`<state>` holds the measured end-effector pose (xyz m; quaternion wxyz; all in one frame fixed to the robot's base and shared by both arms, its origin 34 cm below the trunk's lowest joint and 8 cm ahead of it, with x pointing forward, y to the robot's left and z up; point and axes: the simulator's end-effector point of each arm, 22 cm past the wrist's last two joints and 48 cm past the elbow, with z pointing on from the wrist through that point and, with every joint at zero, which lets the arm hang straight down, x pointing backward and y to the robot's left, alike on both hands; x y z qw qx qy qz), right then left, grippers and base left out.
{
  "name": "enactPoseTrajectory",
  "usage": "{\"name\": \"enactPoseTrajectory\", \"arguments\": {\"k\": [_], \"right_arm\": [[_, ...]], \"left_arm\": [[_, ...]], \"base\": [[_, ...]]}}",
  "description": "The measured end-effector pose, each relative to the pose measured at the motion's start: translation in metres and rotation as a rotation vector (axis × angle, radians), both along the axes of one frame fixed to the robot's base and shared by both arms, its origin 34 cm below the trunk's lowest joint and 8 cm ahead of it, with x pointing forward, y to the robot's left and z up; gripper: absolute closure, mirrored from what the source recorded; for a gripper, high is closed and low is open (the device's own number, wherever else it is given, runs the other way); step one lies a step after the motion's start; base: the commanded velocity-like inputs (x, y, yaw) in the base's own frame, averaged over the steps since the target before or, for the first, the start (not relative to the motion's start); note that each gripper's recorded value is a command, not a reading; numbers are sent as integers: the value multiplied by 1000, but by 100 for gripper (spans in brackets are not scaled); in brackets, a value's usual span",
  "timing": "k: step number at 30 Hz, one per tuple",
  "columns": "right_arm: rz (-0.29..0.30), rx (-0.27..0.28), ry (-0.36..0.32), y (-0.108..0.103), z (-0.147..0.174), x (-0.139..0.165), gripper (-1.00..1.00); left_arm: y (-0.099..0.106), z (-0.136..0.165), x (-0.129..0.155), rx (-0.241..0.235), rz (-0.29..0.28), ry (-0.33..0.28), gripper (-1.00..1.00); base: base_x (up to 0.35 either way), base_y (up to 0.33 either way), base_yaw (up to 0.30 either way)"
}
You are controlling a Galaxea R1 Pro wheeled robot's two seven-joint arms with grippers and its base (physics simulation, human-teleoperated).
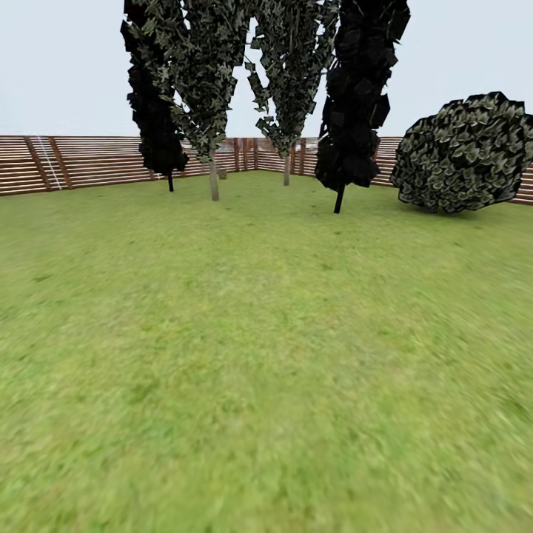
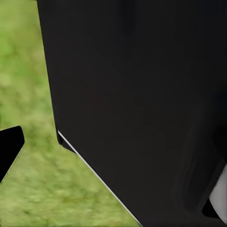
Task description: Take the three Easter eggs out of the wicker basket on the lawn in the garden, then place them on the lawn next to a single tree (choose any tree) so that all three eggs are next to the same tree and none are left in the basket.
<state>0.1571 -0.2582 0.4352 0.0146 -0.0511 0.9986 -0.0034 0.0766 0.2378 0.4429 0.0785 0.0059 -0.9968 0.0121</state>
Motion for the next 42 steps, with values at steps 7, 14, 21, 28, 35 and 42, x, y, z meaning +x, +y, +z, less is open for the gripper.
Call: {"name": "enactPoseTrajectory", "arguments": {"k": [7, 14, 21, 28, 35, 42], "right_arm": [[0, 0, 0, 0, 0, 0, -100], [0, 0, 0, 0, 0, 0, -100], [0, 0, 0, 0, 0, 0, -100], [0, 0, 0, 0, 0, 0, -100], [0, 0, 0, 0, 0, 0, -100], [0, 0, 0, 0, 0, 0, -100]], "left_arm": [[0, 0, 0, 0, 0, 0, -100], [-1, 0, 0, -1, 0, 0, -100], [-1, 0, 0, -1, 0, -1, -100], [-1, 0, 0, -2, 0, 0, -100], [-1, 0, 0, -1, 0, -1, -100], [0, 0, 0, 0, 0, 0, -100]], "base": [[325, 0, 0], [325, 0, 0], [325, 0, 0], [325, 0, 0], [325, 0, 0], [325, 0, 0]]}}
